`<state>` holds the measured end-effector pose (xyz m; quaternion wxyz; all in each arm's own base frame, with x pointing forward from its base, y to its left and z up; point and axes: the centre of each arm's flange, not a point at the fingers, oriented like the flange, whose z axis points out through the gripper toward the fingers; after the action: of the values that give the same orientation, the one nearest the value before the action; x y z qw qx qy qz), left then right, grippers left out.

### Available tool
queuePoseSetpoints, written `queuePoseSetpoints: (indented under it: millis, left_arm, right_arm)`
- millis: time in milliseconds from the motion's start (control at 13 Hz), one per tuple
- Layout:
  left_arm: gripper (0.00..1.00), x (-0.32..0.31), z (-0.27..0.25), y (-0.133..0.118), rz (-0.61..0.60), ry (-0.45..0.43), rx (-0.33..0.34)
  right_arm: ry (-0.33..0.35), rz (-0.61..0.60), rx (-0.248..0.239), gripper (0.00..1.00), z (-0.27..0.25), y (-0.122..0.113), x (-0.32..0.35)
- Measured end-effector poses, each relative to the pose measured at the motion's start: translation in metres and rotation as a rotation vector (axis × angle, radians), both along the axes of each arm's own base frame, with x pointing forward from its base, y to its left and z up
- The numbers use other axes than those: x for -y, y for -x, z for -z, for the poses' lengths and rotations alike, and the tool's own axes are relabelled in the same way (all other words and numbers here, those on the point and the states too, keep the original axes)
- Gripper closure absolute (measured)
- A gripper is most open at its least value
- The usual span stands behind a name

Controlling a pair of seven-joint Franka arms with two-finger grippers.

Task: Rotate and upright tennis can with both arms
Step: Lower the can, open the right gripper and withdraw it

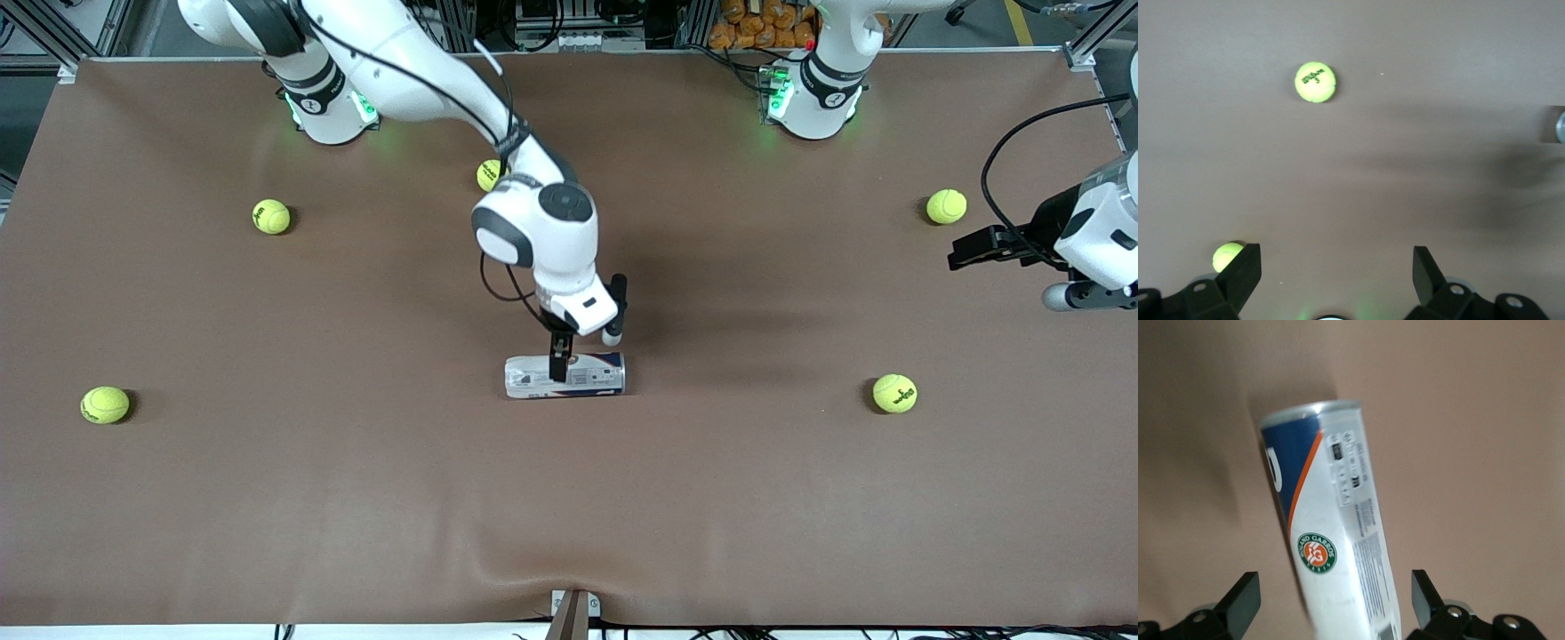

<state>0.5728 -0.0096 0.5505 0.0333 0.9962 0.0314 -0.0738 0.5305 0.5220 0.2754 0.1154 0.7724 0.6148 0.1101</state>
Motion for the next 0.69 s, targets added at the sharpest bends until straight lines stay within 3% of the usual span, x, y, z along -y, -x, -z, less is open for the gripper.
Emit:
queuePoseSetpoints:
  millis: [231, 462, 692]
  left_arm:
    - [0.00, 0.017, 0.020, -0.008, -0.016, 0.124, -0.038]
    - [0.00, 0.036, 0.048, -0.021, -0.050, 0.289, -0.093]
    - [0.00, 0.052, 0.071, -0.036, -0.082, 0.422, -0.131]
  right_arm:
    - [-0.098, 0.208, -0.054, 0.00, -0.042, -0.011, 0.016]
    - [-0.221, 0.441, -0.119, 0.00, -0.091, -0.072, 0.102]
    - [-0.272, 0.632, -0.143, 0.00, -0.145, -0.118, 0.210]
